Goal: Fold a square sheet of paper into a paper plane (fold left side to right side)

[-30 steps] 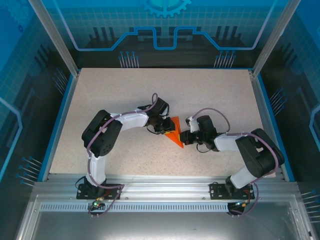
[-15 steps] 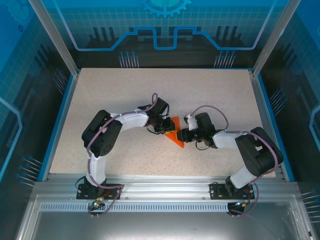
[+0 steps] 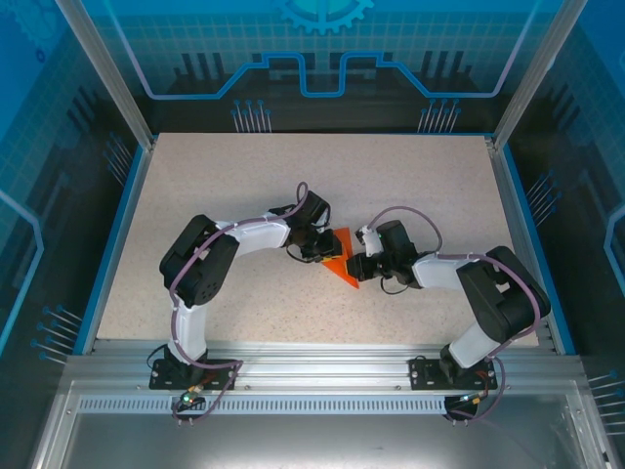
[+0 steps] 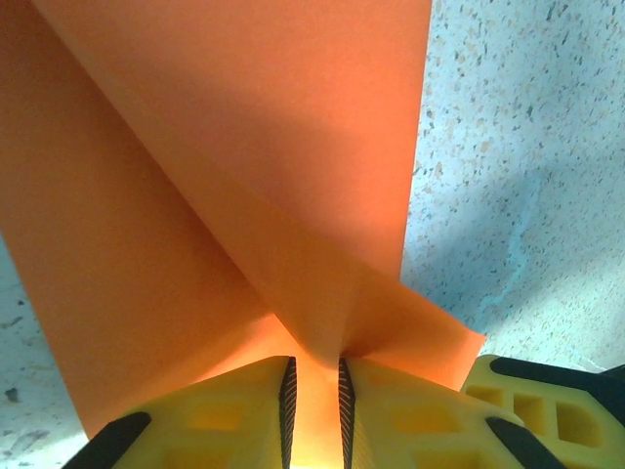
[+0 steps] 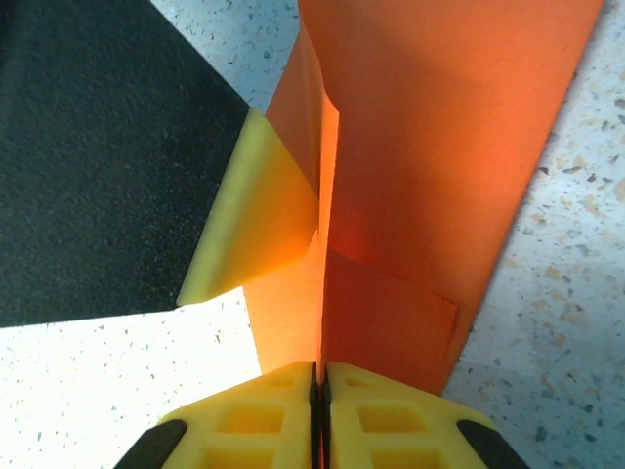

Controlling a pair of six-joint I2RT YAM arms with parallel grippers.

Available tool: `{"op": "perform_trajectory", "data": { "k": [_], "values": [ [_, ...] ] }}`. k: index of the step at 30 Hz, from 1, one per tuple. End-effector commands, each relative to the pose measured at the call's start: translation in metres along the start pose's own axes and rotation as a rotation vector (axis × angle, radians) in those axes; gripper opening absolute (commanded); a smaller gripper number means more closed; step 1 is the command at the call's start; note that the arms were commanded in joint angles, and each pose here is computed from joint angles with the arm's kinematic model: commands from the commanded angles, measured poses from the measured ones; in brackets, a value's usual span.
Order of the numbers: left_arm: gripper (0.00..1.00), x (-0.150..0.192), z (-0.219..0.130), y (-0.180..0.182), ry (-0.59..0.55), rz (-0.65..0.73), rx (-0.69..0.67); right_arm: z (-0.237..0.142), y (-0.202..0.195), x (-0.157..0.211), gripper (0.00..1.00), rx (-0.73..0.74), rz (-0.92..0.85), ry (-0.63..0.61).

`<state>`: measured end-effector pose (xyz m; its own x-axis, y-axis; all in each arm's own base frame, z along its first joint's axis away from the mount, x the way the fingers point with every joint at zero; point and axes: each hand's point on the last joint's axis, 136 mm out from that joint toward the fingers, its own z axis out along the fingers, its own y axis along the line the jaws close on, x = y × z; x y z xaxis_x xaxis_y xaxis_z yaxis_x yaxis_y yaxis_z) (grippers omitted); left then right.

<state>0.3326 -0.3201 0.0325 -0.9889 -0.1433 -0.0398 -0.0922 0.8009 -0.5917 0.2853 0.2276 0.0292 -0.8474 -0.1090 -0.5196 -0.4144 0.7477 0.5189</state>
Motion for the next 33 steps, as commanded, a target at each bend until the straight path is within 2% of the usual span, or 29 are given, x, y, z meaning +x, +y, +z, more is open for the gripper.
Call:
{"op": "perform_trajectory", "data": {
  "k": [1,20,33],
  "values": [
    [0.23,0.006,-0.012,-0.007,-0.010,0.007,0.011,0.003,0.011,-0.003,0.07,-0.043,-0.019,0.009],
    [0.25,0.007,0.001,-0.001,0.009,-0.006,0.002,0.006,0.007,0.001,0.05,-0.074,0.024,0.027],
    [0.24,0.007,0.006,0.000,0.020,-0.010,-0.008,0.003,0.011,-0.008,0.08,-0.108,0.028,-0.001]
  ]
}}
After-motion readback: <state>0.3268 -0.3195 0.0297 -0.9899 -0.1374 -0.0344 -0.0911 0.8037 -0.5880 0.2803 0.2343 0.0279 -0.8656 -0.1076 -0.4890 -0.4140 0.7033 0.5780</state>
